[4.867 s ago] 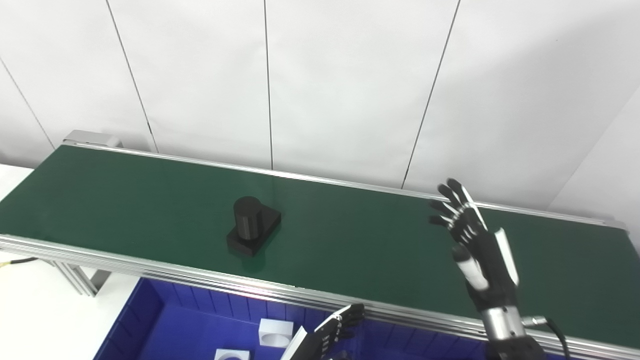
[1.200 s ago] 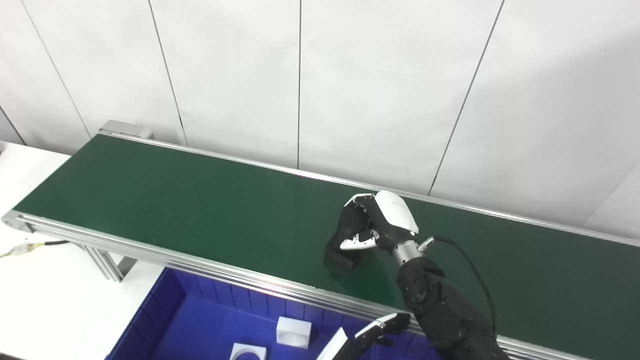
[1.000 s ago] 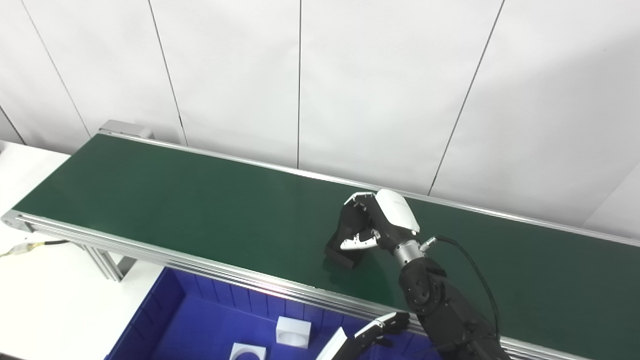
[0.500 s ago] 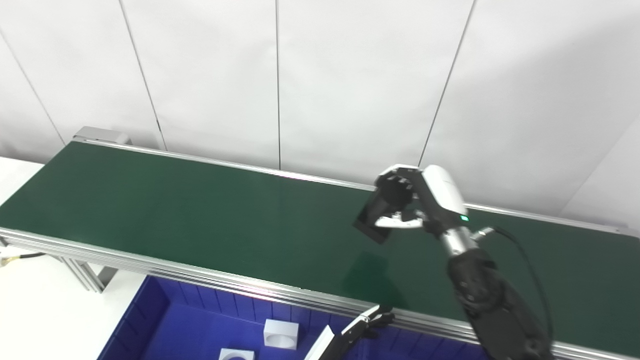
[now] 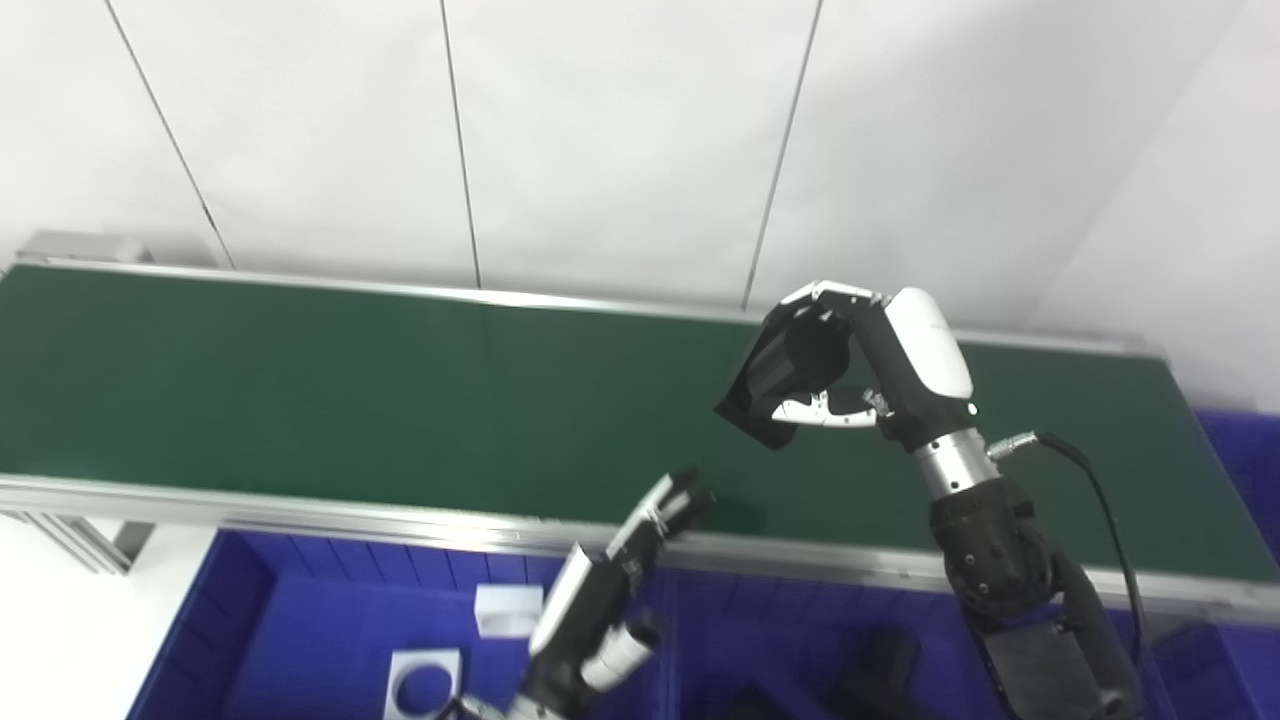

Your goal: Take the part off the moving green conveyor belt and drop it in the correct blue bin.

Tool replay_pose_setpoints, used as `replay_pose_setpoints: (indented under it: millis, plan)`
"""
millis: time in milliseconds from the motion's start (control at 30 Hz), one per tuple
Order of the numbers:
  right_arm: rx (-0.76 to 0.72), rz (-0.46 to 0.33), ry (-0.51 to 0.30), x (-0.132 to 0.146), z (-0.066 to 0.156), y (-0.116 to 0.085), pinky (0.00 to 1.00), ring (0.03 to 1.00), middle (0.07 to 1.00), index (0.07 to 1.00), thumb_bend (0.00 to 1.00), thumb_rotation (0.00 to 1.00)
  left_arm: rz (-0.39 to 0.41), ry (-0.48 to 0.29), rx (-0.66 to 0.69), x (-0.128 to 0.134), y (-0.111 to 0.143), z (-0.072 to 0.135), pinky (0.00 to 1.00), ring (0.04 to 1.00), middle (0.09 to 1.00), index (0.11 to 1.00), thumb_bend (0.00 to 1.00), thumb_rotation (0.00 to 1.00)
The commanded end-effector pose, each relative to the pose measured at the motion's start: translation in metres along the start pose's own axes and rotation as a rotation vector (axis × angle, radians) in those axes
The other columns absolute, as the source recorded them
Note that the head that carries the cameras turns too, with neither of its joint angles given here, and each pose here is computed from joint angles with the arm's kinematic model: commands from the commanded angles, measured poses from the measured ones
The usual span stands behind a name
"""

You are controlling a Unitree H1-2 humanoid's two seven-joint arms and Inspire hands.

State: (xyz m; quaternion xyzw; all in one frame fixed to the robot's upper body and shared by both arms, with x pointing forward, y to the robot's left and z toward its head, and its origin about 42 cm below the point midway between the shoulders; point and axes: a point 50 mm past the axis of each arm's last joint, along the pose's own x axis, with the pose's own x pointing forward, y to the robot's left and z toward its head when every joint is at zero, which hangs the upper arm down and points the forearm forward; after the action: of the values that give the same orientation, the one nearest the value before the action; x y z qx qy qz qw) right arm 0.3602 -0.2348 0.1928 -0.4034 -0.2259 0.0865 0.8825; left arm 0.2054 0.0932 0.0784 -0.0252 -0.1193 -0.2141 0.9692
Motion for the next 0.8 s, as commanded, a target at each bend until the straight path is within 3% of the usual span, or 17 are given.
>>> replay_pose_setpoints:
  millis: [0,200,533,767]
  plan:
    - [-0.013,-0.049,0.000,0.000,0.008,-0.020,0.34,0.391,0.475,0.542,0.51,0.00,-0.005,-0.058,0.000,0.009,0.007,0.013,0.91,0.905,0.877,0.946,0.82,0.98]
    - [-0.059,-0.064,0.068,-0.050,0.004,-0.031,0.32,0.383,0.458,0.541,0.51,0.00,0.002,-0.075,0.005,0.009,0.026,0.010,0.86,0.870,0.859,0.943,0.81,0.97]
    - [-0.121,-0.044,0.210,-0.122,-0.003,-0.034,0.31,0.376,0.453,0.546,0.51,0.00,0.004,-0.056,-0.023,0.005,0.053,0.006,0.92,0.902,0.865,0.962,0.79,0.95]
    - [-0.193,0.026,0.320,-0.172,-0.027,-0.061,0.34,0.391,0.483,0.533,0.51,0.00,0.001,-0.067,-0.016,0.006,0.055,0.009,0.92,0.904,0.864,0.962,0.77,0.95]
